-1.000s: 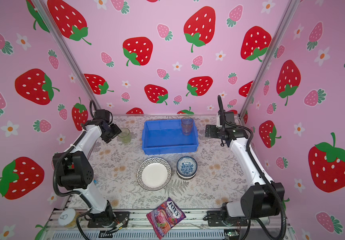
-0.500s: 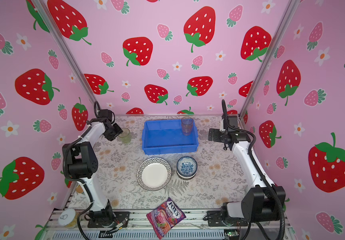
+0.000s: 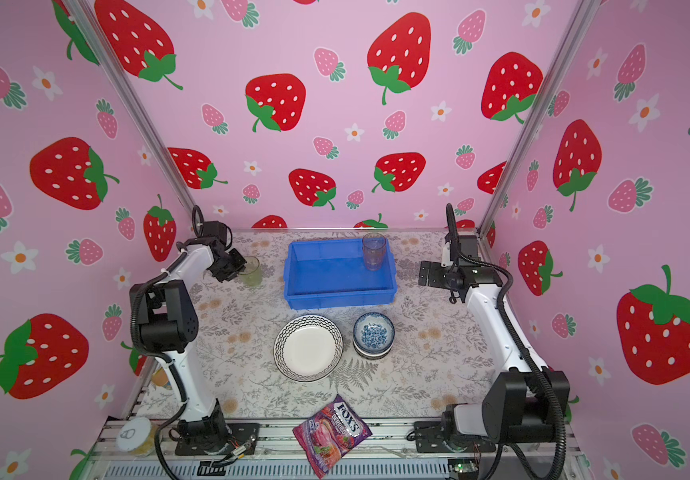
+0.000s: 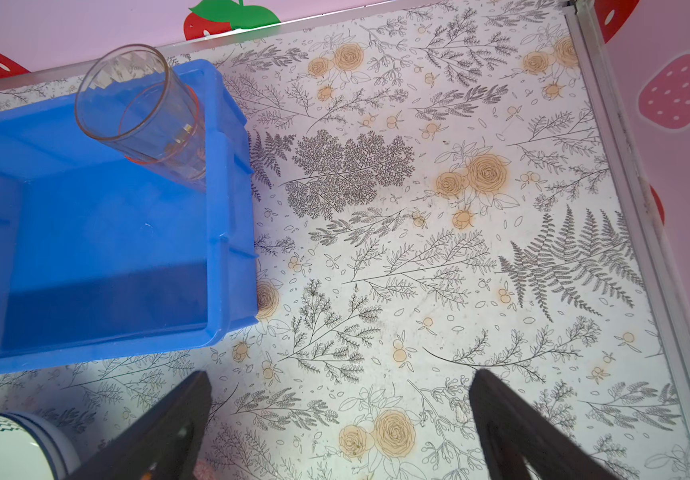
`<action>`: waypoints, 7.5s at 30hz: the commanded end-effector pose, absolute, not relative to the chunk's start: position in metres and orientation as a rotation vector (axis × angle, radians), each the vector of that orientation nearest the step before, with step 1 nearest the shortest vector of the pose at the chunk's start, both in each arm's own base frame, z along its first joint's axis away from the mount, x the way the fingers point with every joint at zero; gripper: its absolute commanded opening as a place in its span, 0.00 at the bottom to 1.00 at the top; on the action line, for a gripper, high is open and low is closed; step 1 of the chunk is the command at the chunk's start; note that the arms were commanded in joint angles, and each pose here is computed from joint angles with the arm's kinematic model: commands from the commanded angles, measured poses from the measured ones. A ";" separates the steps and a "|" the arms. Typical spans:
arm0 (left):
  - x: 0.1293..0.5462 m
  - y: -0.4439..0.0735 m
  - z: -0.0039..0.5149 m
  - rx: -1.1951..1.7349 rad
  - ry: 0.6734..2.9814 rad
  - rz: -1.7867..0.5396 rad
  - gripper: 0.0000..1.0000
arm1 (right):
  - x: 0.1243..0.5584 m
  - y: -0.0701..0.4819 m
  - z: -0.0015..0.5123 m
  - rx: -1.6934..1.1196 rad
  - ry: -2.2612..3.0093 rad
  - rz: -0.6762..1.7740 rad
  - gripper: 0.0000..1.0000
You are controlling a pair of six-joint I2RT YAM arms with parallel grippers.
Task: Place the mixed dishes into the plastic bin
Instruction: 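Lower the left gripper around the green tumbler and close it, then carry the green tumbler over the bin with the left gripper while the right approaches, then close the right gripper on the green tumbler while the left holds it, then open the left gripper and withdraw while the right holds the green tumbler, then lower the green tumbler into the pink cup and open the right gripper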
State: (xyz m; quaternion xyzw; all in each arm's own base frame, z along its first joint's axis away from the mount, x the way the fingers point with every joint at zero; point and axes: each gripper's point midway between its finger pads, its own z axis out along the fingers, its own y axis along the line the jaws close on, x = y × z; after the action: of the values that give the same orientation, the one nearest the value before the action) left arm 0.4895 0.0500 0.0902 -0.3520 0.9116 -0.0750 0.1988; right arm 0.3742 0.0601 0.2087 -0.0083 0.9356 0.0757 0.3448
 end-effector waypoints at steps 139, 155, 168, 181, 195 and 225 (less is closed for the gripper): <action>0.407 -0.196 0.245 -0.356 2.494 -0.406 0.56 | 0.369 0.381 0.226 -0.676 2.351 0.373 0.00; 0.409 -0.184 0.276 -0.315 2.451 -0.527 0.91 | 0.410 0.277 0.262 -0.452 2.352 0.215 0.00; 0.391 -0.136 0.265 -0.413 2.461 -0.486 0.99 | 0.482 0.227 0.278 -0.277 2.320 0.161 0.00; 0.365 -0.123 0.252 -0.460 2.495 -0.478 0.99 | 0.524 0.216 0.266 -0.229 2.332 0.193 0.00; 0.344 -0.117 0.243 -0.487 2.530 -0.461 0.99 | 0.536 0.216 0.231 -0.277 2.382 0.162 0.00; 0.345 -0.121 0.232 -0.495 2.558 -0.472 0.99 | 0.541 0.211 0.198 -0.302 2.453 0.118 0.00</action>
State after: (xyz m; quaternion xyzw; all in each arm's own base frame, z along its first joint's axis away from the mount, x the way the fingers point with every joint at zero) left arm 0.3473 -0.1211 0.2341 -0.1783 0.9348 -0.1744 0.2529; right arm 0.5407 0.2131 0.2037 -0.1081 0.9337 0.0488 0.3380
